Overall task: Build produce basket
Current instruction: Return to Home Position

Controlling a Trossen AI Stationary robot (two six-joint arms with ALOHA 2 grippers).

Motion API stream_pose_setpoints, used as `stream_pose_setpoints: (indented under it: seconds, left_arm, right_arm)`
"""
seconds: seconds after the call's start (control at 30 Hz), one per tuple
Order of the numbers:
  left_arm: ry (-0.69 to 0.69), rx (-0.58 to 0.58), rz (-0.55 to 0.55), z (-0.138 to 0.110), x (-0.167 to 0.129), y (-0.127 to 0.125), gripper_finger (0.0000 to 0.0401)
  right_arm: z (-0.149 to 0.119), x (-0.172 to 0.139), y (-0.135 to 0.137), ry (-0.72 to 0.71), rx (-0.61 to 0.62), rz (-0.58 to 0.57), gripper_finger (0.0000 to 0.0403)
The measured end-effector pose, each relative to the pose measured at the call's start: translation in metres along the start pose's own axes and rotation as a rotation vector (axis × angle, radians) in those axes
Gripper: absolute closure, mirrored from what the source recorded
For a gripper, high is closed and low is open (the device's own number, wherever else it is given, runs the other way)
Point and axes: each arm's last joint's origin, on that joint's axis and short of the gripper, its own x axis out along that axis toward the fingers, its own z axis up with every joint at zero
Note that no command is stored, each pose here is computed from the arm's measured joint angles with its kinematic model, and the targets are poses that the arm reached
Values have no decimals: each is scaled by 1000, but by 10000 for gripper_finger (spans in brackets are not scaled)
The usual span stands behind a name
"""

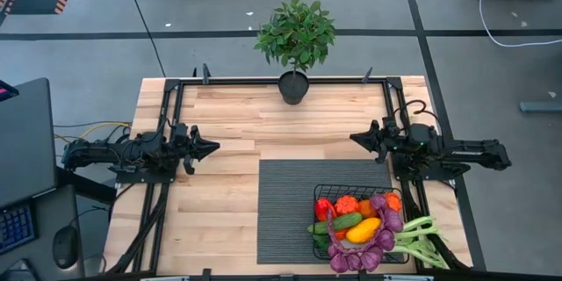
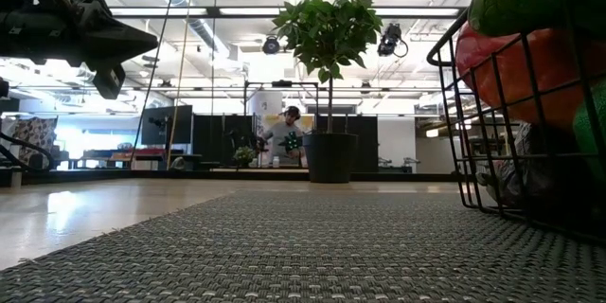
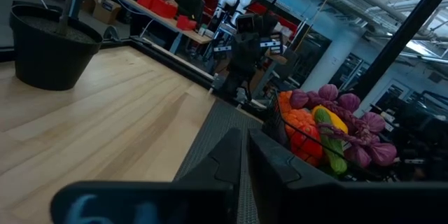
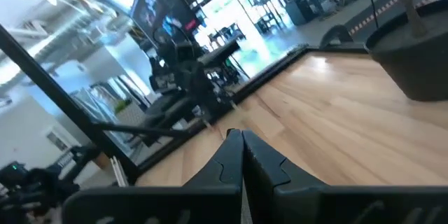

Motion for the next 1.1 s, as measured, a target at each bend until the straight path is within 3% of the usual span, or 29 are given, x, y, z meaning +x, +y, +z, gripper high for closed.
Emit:
stream_pose_setpoints:
  seconds: [0.2, 0.4, 0.73, 1.1]
  left_arm:
    - [0, 0, 0, 0, 0, 0, 363]
    - [-1, 0, -1, 0, 0, 0, 366]
    - [-1, 0, 0, 0, 0, 0, 366]
    - [-1, 0, 0, 0, 0, 0, 370]
  right_arm:
    - [-5, 0, -1, 76, -23, 37, 387]
    - [-10, 3, -2, 144, -299, 55, 393]
    - [-15, 7, -6, 209, -460, 34, 384]
    - [-17, 8, -7, 230, -476, 22, 385]
